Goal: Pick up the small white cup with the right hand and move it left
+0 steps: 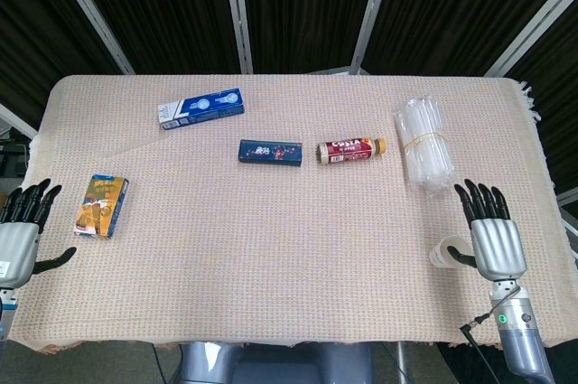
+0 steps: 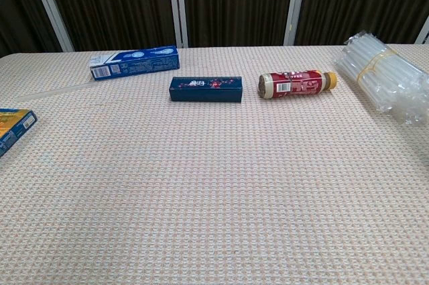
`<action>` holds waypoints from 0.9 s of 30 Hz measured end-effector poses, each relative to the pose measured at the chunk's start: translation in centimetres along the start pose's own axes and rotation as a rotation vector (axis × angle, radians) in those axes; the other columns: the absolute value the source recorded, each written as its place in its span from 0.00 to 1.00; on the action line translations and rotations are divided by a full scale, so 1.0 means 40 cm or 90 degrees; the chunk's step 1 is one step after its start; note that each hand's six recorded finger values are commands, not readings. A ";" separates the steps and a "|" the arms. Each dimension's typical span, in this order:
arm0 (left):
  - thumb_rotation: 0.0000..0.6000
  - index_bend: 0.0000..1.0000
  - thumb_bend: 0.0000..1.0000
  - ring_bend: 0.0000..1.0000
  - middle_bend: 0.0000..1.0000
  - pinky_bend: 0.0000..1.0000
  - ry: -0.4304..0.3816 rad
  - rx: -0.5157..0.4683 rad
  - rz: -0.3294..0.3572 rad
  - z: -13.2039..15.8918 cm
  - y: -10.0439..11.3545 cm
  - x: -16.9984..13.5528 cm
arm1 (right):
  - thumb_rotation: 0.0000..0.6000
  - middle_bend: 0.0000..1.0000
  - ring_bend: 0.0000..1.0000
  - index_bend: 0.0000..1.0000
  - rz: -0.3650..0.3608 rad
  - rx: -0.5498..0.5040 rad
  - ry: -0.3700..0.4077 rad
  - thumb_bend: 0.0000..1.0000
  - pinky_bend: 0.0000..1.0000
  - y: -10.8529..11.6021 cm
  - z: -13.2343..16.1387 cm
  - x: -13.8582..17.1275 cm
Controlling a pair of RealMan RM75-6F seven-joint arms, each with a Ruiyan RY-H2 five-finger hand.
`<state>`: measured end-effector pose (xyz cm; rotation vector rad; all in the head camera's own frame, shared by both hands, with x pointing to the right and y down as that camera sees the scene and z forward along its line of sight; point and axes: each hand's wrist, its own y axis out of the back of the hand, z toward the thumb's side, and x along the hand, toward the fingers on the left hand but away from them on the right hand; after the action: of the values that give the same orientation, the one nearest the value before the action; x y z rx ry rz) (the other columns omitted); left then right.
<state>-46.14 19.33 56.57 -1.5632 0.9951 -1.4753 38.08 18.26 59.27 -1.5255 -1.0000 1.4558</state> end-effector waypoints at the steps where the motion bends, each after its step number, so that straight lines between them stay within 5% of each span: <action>1: 1.00 0.00 0.11 0.00 0.00 0.00 0.000 0.000 0.000 0.000 0.000 0.000 | 1.00 0.00 0.00 0.01 0.000 0.001 0.000 0.00 0.00 0.000 0.000 0.001; 27: 1.00 0.00 0.11 0.00 0.00 0.00 -0.009 0.000 0.000 0.008 0.000 0.007 | 1.00 0.00 0.00 0.01 0.015 -0.014 -0.003 0.00 0.00 0.025 -0.006 0.014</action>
<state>-45.84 19.08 56.65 -1.5714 0.9865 -1.4617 38.34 18.41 58.15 -1.5540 -1.0070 1.4696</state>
